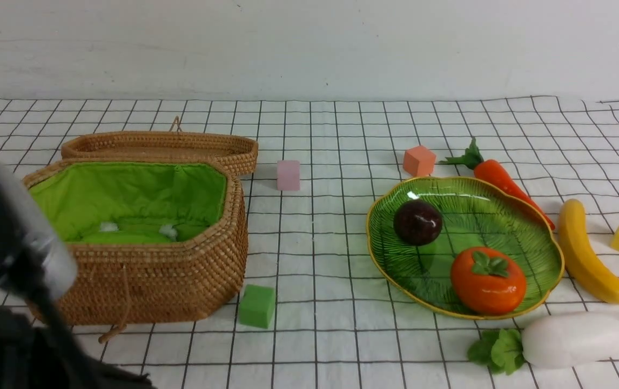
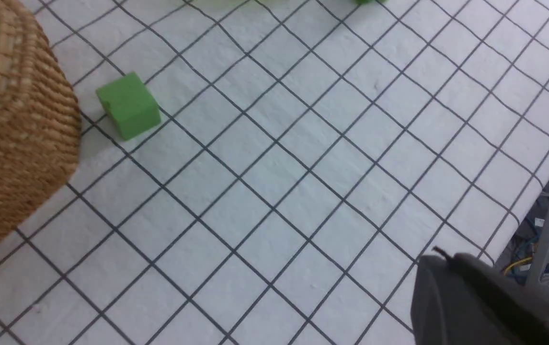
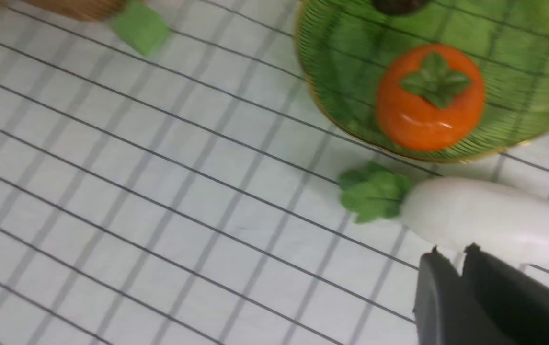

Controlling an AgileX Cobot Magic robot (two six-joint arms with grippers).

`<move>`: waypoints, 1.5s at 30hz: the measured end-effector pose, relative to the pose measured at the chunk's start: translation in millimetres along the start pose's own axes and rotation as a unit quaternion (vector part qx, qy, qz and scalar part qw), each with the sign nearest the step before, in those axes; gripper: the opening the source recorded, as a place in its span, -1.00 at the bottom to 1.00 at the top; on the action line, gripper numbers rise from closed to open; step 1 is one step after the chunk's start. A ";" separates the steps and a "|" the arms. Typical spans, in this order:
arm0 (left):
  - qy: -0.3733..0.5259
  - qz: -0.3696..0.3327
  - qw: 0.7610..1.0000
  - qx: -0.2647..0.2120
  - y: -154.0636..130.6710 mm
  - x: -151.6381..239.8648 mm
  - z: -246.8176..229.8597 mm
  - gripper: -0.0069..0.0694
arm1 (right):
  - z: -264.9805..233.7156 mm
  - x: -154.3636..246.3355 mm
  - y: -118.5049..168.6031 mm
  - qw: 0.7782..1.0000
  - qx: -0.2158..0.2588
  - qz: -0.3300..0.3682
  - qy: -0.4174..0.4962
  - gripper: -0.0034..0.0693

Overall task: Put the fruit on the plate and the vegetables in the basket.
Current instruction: Take a daikon with your right arm and place it on the basket on the left.

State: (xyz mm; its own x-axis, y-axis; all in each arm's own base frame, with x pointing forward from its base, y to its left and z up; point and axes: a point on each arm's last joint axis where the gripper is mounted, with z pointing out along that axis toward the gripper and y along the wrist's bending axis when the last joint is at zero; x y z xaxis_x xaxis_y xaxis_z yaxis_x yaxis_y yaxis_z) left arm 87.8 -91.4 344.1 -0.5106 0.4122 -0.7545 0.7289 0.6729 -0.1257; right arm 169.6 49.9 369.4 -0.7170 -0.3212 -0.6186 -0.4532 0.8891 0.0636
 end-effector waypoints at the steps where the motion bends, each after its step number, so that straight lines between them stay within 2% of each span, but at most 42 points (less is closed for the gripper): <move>1: -0.020 0.000 1.000 -0.001 -1.1 4.2 -5.2 -0.85 | 7.6 -1.0 -5.4 1.000 0.014 -0.008 0.019 -0.62; 6: -0.134 0.004 0.991 -0.007 -7.6 12.1 -41.2 -0.85 | 47.7 -5.3 -25.6 0.990 0.037 -0.080 0.106 -0.44; 10: -0.199 0.005 0.980 -0.005 -13.4 23.8 -69.0 -0.85 | 89.4 -6.7 -40.0 0.970 0.020 -0.167 0.175 -0.06; 13: -0.220 0.009 0.975 -0.003 -16.1 31.9 -80.5 -0.85 | 119.2 -6.8 -53.8 0.950 0.028 -0.229 0.210 0.36; 14: -0.220 0.009 0.975 -0.003 -16.1 31.9 -80.5 -0.85 | 120.7 -6.5 -54.5 0.948 0.028 -0.232 0.214 0.36; 16: -0.223 0.013 0.975 -0.008 -15.9 33.5 -82.5 -0.85 | 138.3 -5.1 -61.1 0.936 0.026 -0.263 0.232 0.62; 17: -0.223 0.014 0.975 -0.008 -15.9 33.6 -82.7 -0.85 | 141.3 -4.6 -61.8 0.934 0.023 -0.267 0.236 0.64; 19: -0.221 0.021 0.975 -0.020 -14.1 34.0 -82.6 -0.85 | 158.6 -2.0 -66.2 0.923 0.011 -0.292 0.252 0.83; 20: -0.220 0.022 0.975 -0.022 -13.7 34.1 -82.5 -0.85 | 164.5 -0.8 -67.7 0.919 0.007 -0.298 0.257 0.86; 34: -0.222 0.041 0.973 -0.054 -8.9 33.6 -83.1 -0.85 | 220.0 13.3 -79.0 0.878 -0.040 -0.381 0.288 0.87; 45: -0.223 0.042 0.972 -0.056 -8.5 33.5 -82.9 -0.85 | 232.9 19.1 -75.8 0.869 -0.082 -0.395 0.287 0.64</move>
State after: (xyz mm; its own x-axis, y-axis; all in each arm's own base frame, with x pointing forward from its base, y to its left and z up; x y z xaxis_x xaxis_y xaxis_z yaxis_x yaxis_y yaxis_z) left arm 26.7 -32.4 373.3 -0.1845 0.1791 -0.9664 0.6926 0.7213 0.0015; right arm 313.6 52.3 170.3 -0.2722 -0.9618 -0.0297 -0.9598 0.2736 -0.0629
